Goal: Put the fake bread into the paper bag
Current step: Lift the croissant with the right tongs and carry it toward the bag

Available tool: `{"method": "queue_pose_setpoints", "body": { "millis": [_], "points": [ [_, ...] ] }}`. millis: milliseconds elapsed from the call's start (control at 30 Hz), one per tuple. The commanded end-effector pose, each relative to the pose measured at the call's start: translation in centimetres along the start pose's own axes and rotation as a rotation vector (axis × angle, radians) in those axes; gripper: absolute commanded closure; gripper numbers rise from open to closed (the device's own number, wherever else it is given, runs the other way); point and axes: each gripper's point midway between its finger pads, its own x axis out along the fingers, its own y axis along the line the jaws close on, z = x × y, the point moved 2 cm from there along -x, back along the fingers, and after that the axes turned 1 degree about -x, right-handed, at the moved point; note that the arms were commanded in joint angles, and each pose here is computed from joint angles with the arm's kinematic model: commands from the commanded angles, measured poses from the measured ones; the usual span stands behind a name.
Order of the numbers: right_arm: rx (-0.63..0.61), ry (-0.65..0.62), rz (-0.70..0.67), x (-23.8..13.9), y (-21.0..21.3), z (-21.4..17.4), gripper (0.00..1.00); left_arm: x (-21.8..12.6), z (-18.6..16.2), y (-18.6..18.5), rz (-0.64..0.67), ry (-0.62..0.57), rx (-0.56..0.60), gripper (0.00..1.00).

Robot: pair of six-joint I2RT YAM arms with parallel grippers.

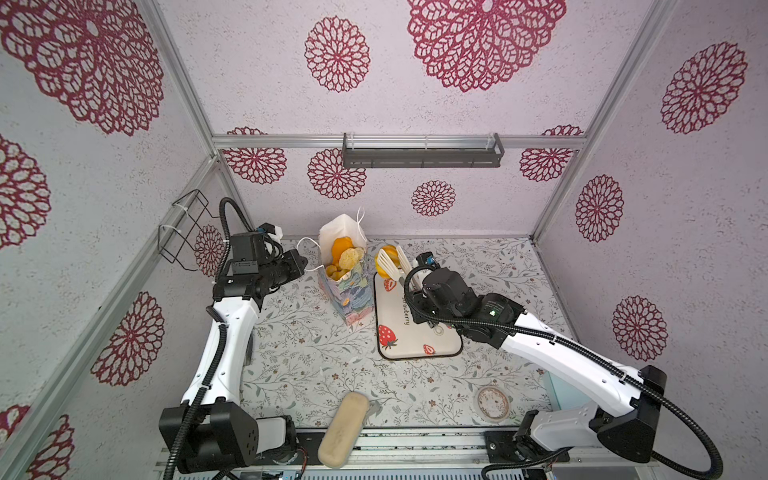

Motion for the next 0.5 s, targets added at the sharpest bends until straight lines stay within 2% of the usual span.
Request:
{"method": "queue_pose_setpoints", "body": {
  "millis": [0, 467],
  "points": [
    [-0.008, -0.100, 0.017, -1.1, 0.5, 3.3, 0.61, 0.0, 0.2, 0.2, 0.000, -0.013, -0.003, 1.00],
    [-0.012, -0.134, 0.124, -0.7, 3.5, 5.8, 0.61, 0.0, 0.2, 0.2, 0.000, -0.013, -0.001, 1.00]
  ]
}}
